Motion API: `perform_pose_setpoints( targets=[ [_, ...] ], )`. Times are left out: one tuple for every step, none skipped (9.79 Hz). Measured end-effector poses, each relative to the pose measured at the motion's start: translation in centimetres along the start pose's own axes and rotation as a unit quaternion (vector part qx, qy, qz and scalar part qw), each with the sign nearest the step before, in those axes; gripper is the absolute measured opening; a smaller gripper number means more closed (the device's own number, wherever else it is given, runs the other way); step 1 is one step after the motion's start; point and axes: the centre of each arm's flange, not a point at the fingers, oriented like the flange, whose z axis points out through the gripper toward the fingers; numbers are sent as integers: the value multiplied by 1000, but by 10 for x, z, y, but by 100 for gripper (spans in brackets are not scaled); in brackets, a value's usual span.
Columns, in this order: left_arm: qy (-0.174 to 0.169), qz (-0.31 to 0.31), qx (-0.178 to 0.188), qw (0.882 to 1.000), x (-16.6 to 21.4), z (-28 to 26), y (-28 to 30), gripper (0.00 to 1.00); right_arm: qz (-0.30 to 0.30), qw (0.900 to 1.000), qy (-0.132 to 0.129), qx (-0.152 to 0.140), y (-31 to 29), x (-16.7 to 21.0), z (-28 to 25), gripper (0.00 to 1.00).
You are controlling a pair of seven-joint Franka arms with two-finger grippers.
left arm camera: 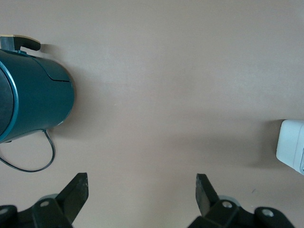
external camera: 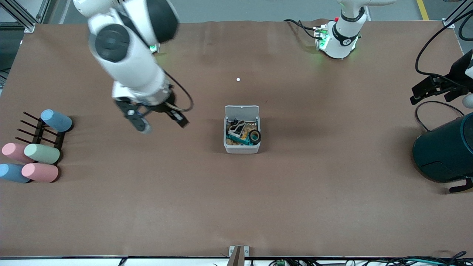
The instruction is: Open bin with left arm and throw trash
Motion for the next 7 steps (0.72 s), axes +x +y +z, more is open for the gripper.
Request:
perform_pose_setpoints(
  targets=[
    [0, 0, 0, 1000, 0, 0, 0, 100, -35, 999, -10, -6, 33, 28, -25, 76],
    [0, -1, 0, 1000, 0, 0, -1, 100, -78, 997, -23, -12, 71, 54, -48, 76],
    [0, -1, 0, 1000, 0, 0, -1, 100, -122, 992, -38, -16, 113, 80, -70, 79],
    [0, -1, 0, 1000, 0, 0, -1, 100, -166, 985, -52, -15, 154, 102, -88, 83],
    [-1, -1, 0, 1000, 0, 0, -1, 100, -209, 976, -61, -9, 193, 123, -102, 89],
    [-1, -1, 0, 1000, 0, 0, -2, 100, -255, 965, -64, -8, 226, 140, -112, 93],
    [-1, -2, 0, 1000, 1, 0, -2, 100, -304, 950, -65, -17, 254, 156, -116, 97]
  ],
)
